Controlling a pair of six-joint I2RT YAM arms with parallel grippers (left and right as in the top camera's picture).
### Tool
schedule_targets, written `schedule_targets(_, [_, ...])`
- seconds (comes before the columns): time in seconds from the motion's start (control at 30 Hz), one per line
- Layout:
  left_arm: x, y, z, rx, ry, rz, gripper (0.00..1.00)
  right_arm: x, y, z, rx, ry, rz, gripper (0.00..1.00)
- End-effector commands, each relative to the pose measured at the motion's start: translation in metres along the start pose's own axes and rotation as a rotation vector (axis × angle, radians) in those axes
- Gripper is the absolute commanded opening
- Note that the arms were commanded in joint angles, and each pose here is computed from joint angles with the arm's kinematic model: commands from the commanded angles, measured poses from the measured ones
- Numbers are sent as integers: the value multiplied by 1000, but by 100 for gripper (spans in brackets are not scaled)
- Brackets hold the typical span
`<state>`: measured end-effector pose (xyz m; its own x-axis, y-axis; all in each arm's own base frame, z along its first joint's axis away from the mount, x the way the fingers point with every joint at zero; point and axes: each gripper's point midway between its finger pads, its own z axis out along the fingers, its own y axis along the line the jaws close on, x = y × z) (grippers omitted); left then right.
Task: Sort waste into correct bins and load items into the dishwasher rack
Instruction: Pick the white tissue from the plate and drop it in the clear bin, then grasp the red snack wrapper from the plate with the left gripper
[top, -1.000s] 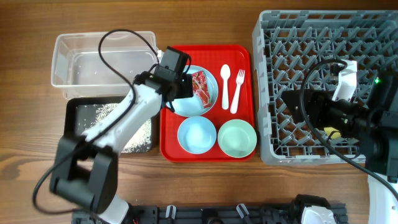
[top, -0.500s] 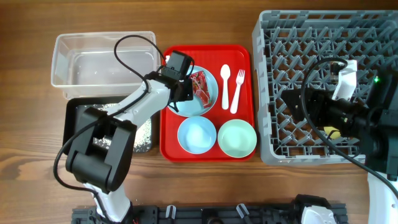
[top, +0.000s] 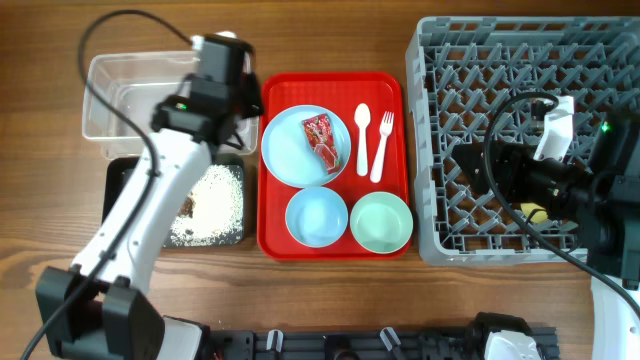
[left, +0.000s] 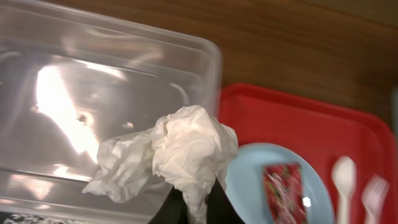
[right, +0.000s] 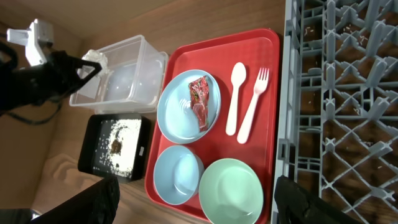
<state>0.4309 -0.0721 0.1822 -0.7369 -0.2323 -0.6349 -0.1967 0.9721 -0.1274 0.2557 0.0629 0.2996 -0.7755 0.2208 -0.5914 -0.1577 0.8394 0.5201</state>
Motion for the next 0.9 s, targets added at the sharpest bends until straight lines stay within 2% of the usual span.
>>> schedule_targets(0.0, [6, 34, 37, -80, 50, -40, 78, -4, 4, -2, -7, -10, -6, 81])
schedule_targets(0.03, [7, 30, 38, -44, 62, -48, 82, -4, 4, -2, -7, -10, -7, 81])
schedule_targets(0.07, [7, 20, 35, 13, 73, -53, 80, -4, 4, -2, -7, -10, -7, 81])
schedule_targets(0.17, [3, -18, 16, 203, 94, -47, 65, -4, 4, -2, -7, -11, -7, 81])
schedule_targets(0.2, [6, -37, 9, 269, 107, -28, 63, -4, 4, -2, -7, -11, -7, 81])
schedule_targets(0.27, [19, -60, 5, 304, 128, 16, 62, -4, 4, -2, -7, -11, -7, 81])
schedule_targets(0.37, [49, -92, 8, 308, 170, 102, 63, -4, 4, -2, -7, -11, -7, 81])
schedule_targets(0.5, [86, -119, 32, 216, 177, 245, 69, -4, 4, -2, -7, -9, -6, 81])
schedule_targets(0.67, [129, -145, 56, 219, 237, 322, 66, -4, 4, -2, -7, -9, -5, 81])
schedule_targets(0.77, [138, -149, 68, 206, 255, 252, 66, -4, 4, -2, -7, -11, -6, 81])
schedule_targets(0.87, [147, -144, 80, 166, 292, 114, 67, -4, 4, -2, -7, -10, -6, 81])
